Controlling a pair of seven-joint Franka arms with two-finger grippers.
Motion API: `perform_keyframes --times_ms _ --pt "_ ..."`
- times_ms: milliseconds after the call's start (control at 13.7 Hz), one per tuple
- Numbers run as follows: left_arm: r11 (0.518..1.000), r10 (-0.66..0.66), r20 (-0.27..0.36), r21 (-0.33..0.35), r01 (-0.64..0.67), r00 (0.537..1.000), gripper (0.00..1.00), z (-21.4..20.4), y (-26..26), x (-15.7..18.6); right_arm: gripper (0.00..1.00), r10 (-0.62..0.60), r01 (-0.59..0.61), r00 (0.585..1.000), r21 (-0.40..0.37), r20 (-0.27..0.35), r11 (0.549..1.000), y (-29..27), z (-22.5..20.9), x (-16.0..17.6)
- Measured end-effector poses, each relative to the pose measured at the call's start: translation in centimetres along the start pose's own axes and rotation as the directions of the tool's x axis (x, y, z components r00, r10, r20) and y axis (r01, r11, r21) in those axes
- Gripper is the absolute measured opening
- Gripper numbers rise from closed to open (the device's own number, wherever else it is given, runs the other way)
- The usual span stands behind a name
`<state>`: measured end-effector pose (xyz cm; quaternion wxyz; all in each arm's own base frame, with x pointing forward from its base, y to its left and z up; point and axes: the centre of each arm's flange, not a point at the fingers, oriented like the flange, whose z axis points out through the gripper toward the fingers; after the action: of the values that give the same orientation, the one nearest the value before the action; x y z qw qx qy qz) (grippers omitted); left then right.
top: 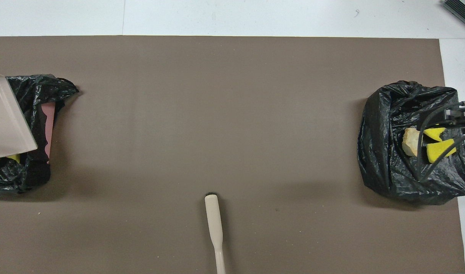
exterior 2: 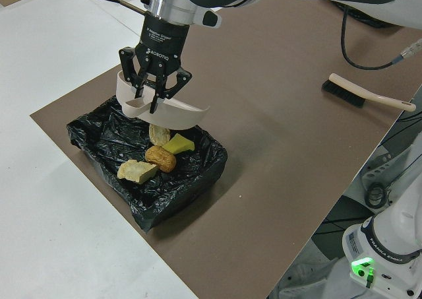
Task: Sweep and dump trash in bin
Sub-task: 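Tip the dustpan over the trash bag with the left gripper, then bring the empty dustpan back and set it on the table, left gripper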
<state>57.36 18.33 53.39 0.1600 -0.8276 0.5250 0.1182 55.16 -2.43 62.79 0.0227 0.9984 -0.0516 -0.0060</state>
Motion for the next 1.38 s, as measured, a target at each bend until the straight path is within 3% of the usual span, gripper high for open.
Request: perform_keyframes --times_ms 291,728,1092,1384 --pt "0.981 -0.183 -0.089 -0.087 0.175 0.979 0.32 -0.4 3.8 8.4 1.00 0.000 0.000 1.000 0.000 0.000 1.000 0.0 0.0 0.0" --pt "0.891 -0.443 -0.131 -0.177 0.419 0.887 0.32 -3.9 9.5 19.6 1.00 0.004 -0.004 1.000 0.000 0.000 1.000 0.2 0.0 0.0" --pt "0.725 -0.677 -0.137 -0.291 0.624 0.723 0.32 -5.8 16.0 31.7 1.00 0.001 -0.001 1.000 0.000 0.000 1.000 0.0 0.0 0.0" --pt "0.581 -0.803 -0.126 -0.384 0.718 0.582 0.32 -5.7 19.7 38.9 1.00 -0.011 0.011 1.000 0.000 0.000 1.000 -0.6 0.0 0.0"
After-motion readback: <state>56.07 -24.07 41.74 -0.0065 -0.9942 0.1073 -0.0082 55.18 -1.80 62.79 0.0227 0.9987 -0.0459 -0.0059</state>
